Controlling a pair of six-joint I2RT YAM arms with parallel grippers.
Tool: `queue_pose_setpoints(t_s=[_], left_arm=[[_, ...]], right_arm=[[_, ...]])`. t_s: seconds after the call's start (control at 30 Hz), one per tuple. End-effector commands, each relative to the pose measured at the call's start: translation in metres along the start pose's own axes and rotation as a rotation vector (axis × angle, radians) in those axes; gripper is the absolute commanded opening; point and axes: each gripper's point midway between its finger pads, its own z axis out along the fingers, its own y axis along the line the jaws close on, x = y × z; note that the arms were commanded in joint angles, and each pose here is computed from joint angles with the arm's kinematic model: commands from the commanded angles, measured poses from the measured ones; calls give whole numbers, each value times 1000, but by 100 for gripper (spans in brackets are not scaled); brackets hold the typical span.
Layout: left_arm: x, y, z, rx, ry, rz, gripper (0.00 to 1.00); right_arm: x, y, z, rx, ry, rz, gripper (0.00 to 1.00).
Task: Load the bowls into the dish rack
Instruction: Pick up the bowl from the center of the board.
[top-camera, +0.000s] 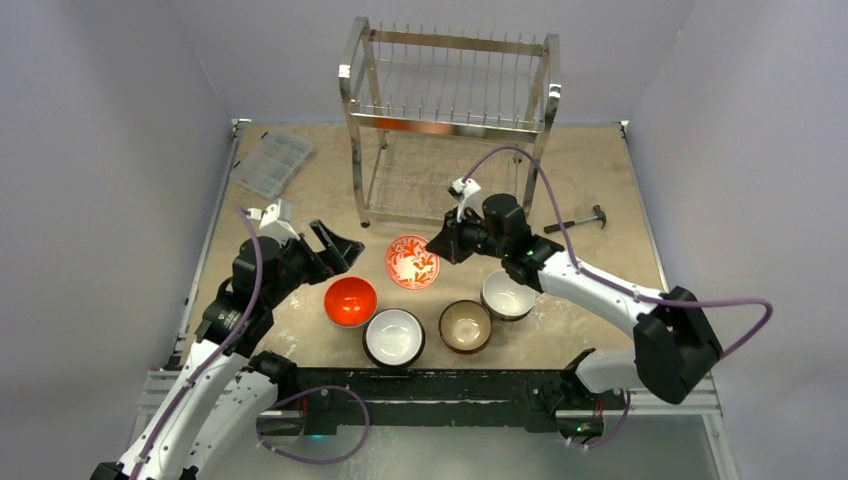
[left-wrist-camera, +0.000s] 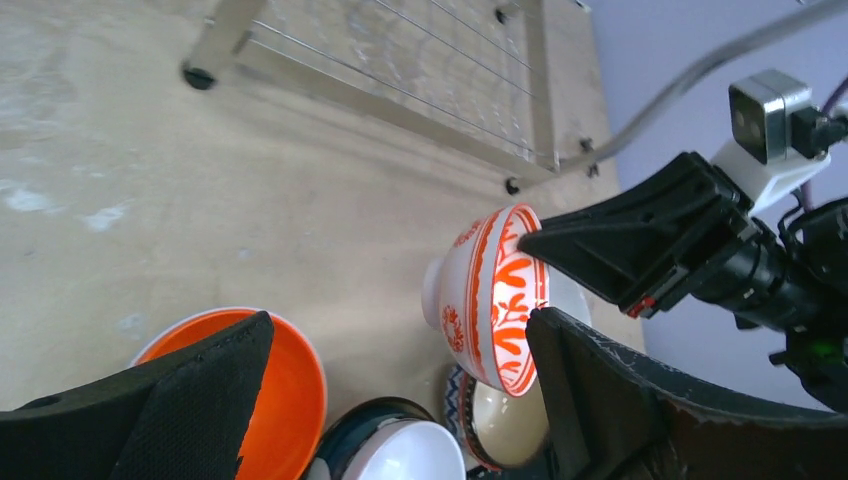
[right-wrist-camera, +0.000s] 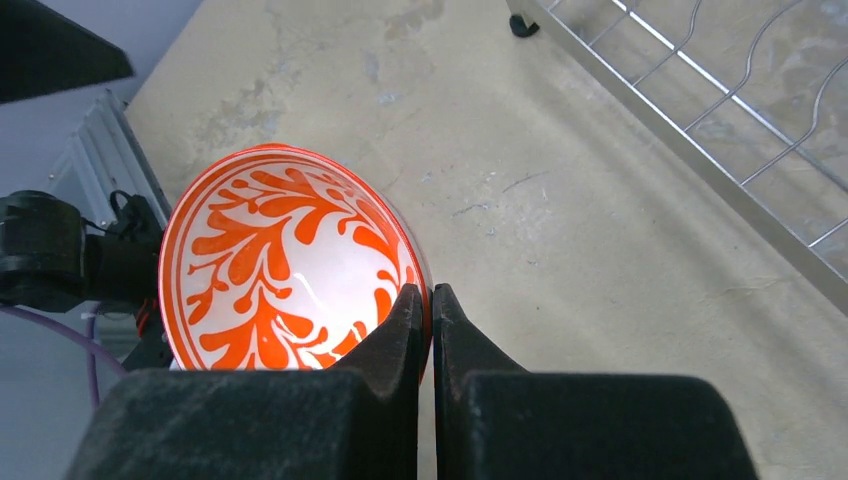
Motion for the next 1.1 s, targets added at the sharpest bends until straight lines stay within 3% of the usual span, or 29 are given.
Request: queue_pose_setpoints(t_s=[0.0, 0.33, 0.63, 1.07], left_arm=[[7, -50, 8, 293, 42, 15, 99], [26, -82, 26, 481, 117, -33, 99], [55, -106, 32, 532, 175, 15, 98], [67, -111, 38, 533, 183, -28, 83]], right_arm=[[-46, 30, -30, -135, -185, -53, 0], [-54, 31, -67, -202, -271, -32, 0], [-56, 38, -61, -276, -249, 19, 0], [-73, 49, -63, -338, -308, 46, 0]])
